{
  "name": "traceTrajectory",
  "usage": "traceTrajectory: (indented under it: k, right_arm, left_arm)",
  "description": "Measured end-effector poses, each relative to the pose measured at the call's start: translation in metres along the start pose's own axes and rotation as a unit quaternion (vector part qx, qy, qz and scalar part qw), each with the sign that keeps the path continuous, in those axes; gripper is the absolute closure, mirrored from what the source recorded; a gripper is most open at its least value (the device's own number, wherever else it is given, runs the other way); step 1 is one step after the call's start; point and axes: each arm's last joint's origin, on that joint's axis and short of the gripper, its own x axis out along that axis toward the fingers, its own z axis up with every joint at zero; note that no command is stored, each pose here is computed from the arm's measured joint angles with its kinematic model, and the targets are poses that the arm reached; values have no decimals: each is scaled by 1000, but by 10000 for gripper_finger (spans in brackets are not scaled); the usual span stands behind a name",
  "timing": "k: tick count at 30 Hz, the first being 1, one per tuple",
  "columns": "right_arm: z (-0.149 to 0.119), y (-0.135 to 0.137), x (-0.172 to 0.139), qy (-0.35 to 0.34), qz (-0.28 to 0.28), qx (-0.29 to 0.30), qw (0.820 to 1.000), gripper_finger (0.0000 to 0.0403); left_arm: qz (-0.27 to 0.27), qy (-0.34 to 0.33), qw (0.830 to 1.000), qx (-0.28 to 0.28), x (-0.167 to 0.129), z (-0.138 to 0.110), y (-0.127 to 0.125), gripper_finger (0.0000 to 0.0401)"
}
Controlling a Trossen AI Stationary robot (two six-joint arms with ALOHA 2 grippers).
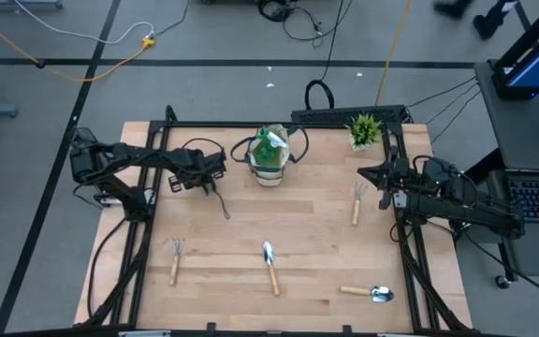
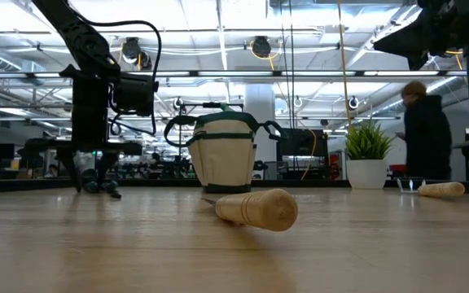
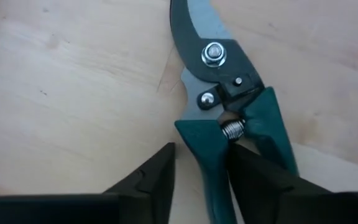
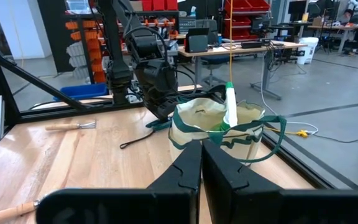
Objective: Pick & Place Garden tools in Gardening bag
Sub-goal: Put the green shear scissors into the gardening bag
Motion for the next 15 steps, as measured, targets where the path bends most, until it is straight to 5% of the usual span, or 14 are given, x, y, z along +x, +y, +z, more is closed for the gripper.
traceTrajectory:
  k: [15]
  right_arm:
    - [0, 0, 0, -2, 0, 7, 1000, 399]
  left_arm:
    - [-1, -25, 999, 33, 1, 0, 0, 350]
